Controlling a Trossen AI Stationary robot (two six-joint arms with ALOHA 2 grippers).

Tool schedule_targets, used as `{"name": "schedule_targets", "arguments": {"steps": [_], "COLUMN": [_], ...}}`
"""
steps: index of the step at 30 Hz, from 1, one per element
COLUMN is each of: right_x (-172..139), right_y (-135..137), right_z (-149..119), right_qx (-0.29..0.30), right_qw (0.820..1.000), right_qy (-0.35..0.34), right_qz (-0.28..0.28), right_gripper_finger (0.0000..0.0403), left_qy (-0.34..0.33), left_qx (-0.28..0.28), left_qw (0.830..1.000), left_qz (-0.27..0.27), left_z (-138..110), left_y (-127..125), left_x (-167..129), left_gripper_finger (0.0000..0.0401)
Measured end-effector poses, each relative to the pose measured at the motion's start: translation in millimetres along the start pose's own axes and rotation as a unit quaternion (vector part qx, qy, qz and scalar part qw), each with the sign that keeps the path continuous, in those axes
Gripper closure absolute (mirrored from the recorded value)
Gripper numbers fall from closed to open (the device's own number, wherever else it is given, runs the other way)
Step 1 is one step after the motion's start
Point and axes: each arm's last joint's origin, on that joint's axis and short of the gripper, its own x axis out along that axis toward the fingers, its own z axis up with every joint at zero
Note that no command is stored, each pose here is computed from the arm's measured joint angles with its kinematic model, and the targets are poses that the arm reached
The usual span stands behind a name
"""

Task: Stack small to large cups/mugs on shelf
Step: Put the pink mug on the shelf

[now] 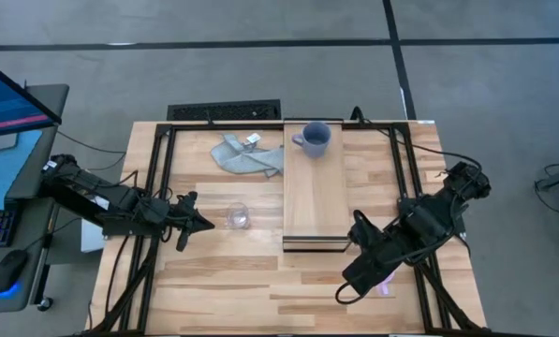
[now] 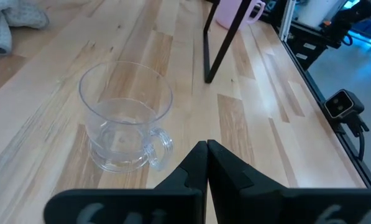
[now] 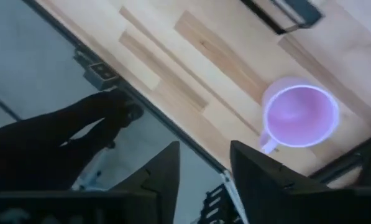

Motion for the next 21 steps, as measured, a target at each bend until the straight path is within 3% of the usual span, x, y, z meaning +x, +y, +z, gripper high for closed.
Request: {"name": "schedule_targets", "arguments": {"steps": [4,7,10,14,17,21], "right_x": [1.8,1.3,0.5,-1.2,1.5,10.3], "right_y": [0.7,7.8,15.7,24.0,27.3,22.0], "right_z": [0.2,0.7,1.6,3.7,8.9,14.8], "right_qx": [0.000,-0.002,-0.005,-0.055,-0.085,-0.043], "right_qw": [1.000,0.999,0.997,0.991,0.987,0.995], "right_qy": [-0.001,-0.004,-0.009,-0.041,-0.083,-0.076], "right_qz": [-0.004,0.033,0.074,0.114,0.111,0.057], "right_gripper_finger": [0.0192,0.0169,0.0159,0.0158,0.0159,0.0159], "left_qy": [0.001,0.000,0.002,0.005,0.005,0.005], "left_qx": [0.000,0.000,0.000,0.006,0.013,0.014], "left_qw": [1.000,1.000,1.000,1.000,1.000,1.000], "left_qz": [0.000,0.000,0.001,0.003,0.003,0.003], "left_z": [-0.1,-0.1,-0.3,-0.9,-0.9,-1.0], "left_y": [0.1,0.1,0.2,0.5,0.5,0.5], "left_x": [0.0,0.0,0.0,0.0,0.0,0.0], "left_gripper_finger": [0.0401,0.0401,0.0401,0.0401,0.0401,0.0401]}}
